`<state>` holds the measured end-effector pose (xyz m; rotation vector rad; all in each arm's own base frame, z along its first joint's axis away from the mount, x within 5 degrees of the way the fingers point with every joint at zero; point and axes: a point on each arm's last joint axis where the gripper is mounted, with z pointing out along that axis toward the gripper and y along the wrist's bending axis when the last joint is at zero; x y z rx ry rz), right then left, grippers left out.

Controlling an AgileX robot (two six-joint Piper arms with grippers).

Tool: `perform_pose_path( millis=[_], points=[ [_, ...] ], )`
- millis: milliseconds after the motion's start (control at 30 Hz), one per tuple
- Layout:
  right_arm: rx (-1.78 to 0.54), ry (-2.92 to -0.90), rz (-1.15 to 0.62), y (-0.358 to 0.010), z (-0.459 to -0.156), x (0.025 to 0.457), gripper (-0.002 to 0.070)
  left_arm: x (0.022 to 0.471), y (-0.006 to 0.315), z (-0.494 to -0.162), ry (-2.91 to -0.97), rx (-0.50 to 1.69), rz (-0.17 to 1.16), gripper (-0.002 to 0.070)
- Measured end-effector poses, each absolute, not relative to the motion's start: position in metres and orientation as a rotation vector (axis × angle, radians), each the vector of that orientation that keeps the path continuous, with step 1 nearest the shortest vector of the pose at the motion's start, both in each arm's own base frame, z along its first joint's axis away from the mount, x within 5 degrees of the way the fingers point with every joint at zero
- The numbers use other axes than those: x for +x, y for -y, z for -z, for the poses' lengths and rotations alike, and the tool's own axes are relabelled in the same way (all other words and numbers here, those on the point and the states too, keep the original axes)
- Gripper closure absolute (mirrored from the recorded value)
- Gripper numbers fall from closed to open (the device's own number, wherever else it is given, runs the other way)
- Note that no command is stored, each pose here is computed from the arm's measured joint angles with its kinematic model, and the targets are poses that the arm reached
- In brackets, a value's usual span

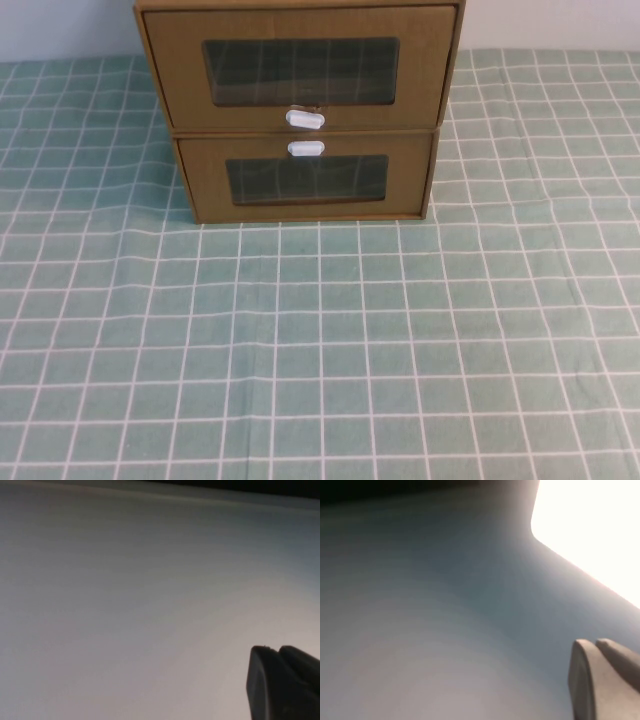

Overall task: Open the shoe box
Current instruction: 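Pull the top drawer of the cardboard box fully open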

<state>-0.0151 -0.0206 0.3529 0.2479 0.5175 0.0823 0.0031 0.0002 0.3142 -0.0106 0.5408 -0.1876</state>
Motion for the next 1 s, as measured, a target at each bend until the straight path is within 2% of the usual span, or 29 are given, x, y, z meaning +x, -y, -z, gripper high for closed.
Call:
perform_pose_path(
  millis=[167,300,467,633,733,833,933,1000],
  points=[
    [0.26,-0.358,-0.195,0.021,-0.412,-0.035,0.069,-0.019,-0.003,-0.369,-0.512,-0.028,0.199,0.068],
    [0.239,-0.376,-0.274,0.017,-0.452,-0.028,0.069,-0.02,-0.004,-0.42,-0.519,-0.036,0.204,0.068],
    [0.214,-0.637,-0.349,0.009,-0.503,0.004,0.0689,0.01,-0.002,-0.476,-0.717,-0.061,0.247,0.068],
    [0.125,-1.054,-0.345,-0.006,-0.54,0.065,0.069,0.068,0.007,-0.517,-1.088,-0.05,0.257,0.068],
    [0.048,-1.364,-0.334,-0.015,-0.543,0.111,0.069,0.114,0.012,-0.527,-1.292,-0.045,0.255,0.068],
    [-0.037,-1.608,-0.297,-0.021,-0.534,0.158,0.069,0.164,0.017,-0.521,-1.434,-0.047,0.249,0.068],
    [-0.073,-1.761,-0.297,-0.024,-0.515,0.196,0.069,0.203,0.02,-0.508,-1.506,-0.038,0.229,0.068],
    [-0.066,-1.835,-0.361,-0.028,-0.503,0.215,0.0689,0.223,0.022,-0.5,-1.529,-0.042,0.229,0.068]
  ],
)
